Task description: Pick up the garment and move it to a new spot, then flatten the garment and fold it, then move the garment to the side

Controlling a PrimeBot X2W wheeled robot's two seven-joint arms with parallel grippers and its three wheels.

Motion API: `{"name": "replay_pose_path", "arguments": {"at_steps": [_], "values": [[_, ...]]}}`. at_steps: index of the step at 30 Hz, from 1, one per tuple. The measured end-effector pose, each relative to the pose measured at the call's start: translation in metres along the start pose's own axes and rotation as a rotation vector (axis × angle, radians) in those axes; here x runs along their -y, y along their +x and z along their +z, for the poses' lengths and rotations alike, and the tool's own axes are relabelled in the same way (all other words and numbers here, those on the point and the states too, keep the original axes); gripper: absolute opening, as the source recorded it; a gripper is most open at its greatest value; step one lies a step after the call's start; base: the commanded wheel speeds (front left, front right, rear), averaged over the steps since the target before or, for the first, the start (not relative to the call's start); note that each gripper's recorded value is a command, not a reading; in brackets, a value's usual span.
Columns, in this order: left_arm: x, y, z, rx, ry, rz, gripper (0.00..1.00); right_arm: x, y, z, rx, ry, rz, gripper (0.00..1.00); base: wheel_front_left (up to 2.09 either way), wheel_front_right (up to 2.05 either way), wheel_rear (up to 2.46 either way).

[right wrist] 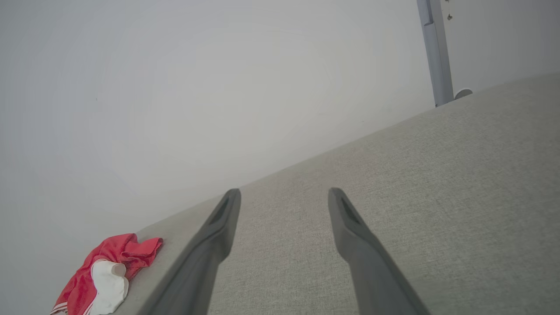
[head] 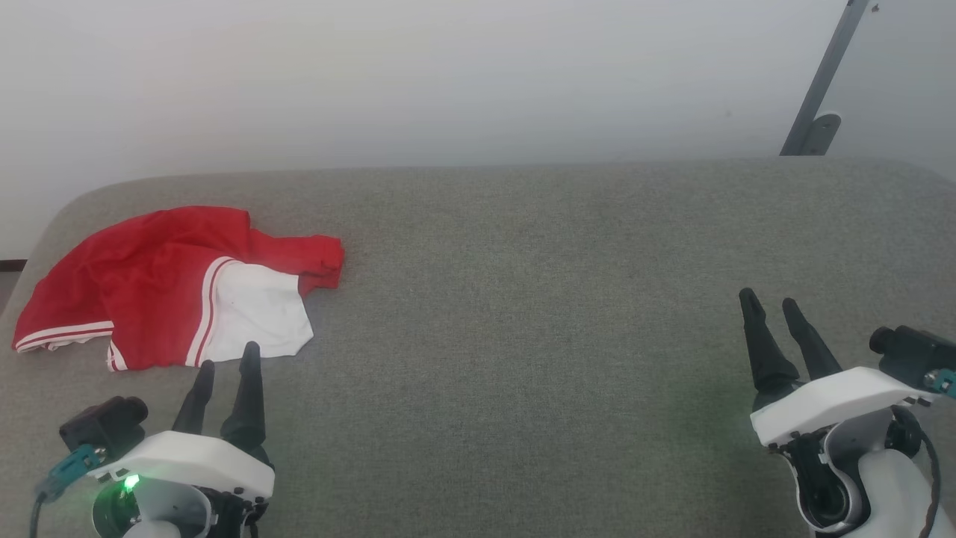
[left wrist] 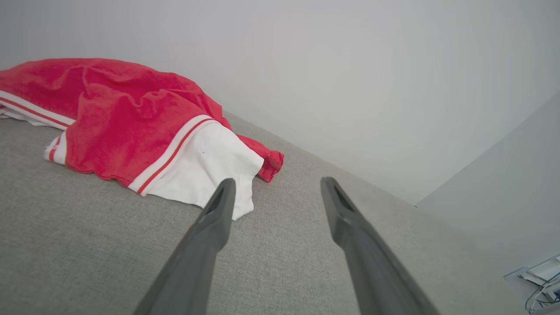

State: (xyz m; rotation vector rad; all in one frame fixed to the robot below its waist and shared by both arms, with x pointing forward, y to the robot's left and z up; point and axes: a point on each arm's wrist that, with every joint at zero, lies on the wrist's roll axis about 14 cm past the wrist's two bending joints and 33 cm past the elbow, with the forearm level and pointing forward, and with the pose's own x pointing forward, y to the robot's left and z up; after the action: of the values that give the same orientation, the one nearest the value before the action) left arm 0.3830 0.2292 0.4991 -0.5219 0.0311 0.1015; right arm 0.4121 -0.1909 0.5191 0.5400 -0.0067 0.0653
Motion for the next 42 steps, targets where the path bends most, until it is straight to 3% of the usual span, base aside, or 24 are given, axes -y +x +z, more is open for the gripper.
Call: {"name": "replay_pose_path", "arguments": {"at_steps": [27,42], "values": [[0.004,0.0,0.01,0.061,0.297,-0.032,1.0,-0.007,0.008,0.006,0.03,-0.295,0.039,1.0,0.0,0.0,0.0],[0.004,-0.002,0.011,0.081,0.372,-0.055,1.0,-0.007,0.009,0.013,0.062,-0.374,0.042,1.0,0.0,0.0,0.0]]}}
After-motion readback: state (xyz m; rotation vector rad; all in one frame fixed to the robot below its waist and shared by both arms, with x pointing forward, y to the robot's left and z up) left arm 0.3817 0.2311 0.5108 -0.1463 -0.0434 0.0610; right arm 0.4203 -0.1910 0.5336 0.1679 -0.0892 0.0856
